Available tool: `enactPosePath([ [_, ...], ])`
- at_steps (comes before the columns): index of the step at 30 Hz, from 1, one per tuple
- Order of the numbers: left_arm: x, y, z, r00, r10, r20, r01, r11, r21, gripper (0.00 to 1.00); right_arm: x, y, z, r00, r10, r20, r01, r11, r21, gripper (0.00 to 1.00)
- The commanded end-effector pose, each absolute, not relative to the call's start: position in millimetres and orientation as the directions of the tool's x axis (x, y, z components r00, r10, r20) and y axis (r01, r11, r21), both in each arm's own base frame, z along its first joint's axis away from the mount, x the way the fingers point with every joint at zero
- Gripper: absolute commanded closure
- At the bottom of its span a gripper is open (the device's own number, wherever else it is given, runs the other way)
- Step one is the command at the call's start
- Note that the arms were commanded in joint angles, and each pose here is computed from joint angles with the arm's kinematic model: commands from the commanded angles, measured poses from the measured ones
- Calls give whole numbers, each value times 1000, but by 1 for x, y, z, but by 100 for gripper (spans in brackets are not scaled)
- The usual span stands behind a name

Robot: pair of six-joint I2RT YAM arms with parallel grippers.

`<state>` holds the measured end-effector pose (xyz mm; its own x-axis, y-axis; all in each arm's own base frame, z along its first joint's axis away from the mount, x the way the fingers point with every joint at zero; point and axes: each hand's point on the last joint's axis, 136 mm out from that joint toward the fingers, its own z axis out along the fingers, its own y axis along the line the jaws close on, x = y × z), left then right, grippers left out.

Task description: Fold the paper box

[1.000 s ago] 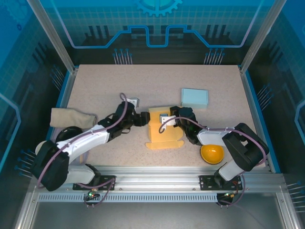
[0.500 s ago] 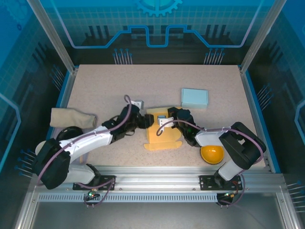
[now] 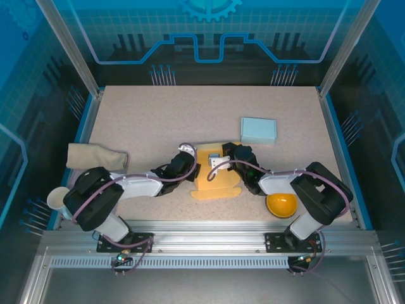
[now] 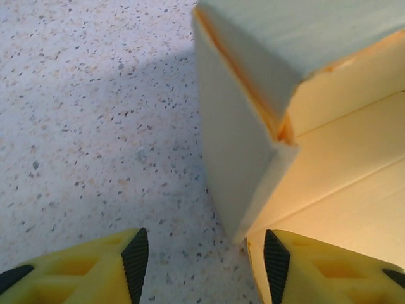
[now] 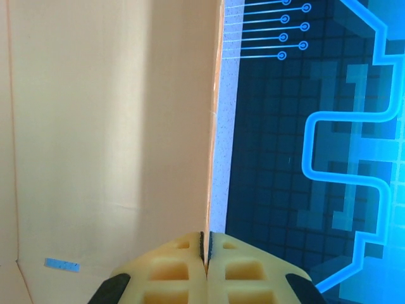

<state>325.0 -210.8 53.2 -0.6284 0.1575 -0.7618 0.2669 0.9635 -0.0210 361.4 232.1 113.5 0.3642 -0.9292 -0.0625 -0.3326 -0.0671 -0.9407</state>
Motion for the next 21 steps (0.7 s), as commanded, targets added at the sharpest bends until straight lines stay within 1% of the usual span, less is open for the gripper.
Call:
enactPosePath([
  [1, 344, -221, 67, -561, 154, -814, 275, 961, -8, 52, 353, 234, 96, 382, -924, -4, -335, -135, -932, 100],
  [6, 351, -217, 63, -557, 161, -815, 242, 970, 26, 68, 350, 236, 81, 407, -910, 81, -310, -220, -925, 100],
  [8, 354, -214, 64, -549, 157, -821, 217, 975, 41, 73, 350, 237, 76, 407, -908, 99, -305, -238, -922, 100],
  [12, 358, -212, 67, -540, 150, -828, 201, 978, 46, 78, 349, 238, 76, 404, -911, 89, -304, -225, -926, 100],
  [14, 360, -212, 67, -542, 147, -827, 203, 978, 41, 83, 350, 239, 80, 402, -912, 83, -298, -216, -930, 100],
  [16, 361, -213, 66, -545, 145, -826, 207, 978, 35, 87, 349, 239, 81, 407, -910, 84, -304, -222, -926, 99],
  [18, 363, -215, 65, -546, 147, -824, 212, 977, 34, 88, 348, 239, 80, 414, -906, 88, -312, -232, -921, 94],
  [21, 364, -215, 61, -556, 165, -815, 210, 976, 54, 92, 348, 239, 84, 414, -907, 83, -311, -227, -923, 90],
])
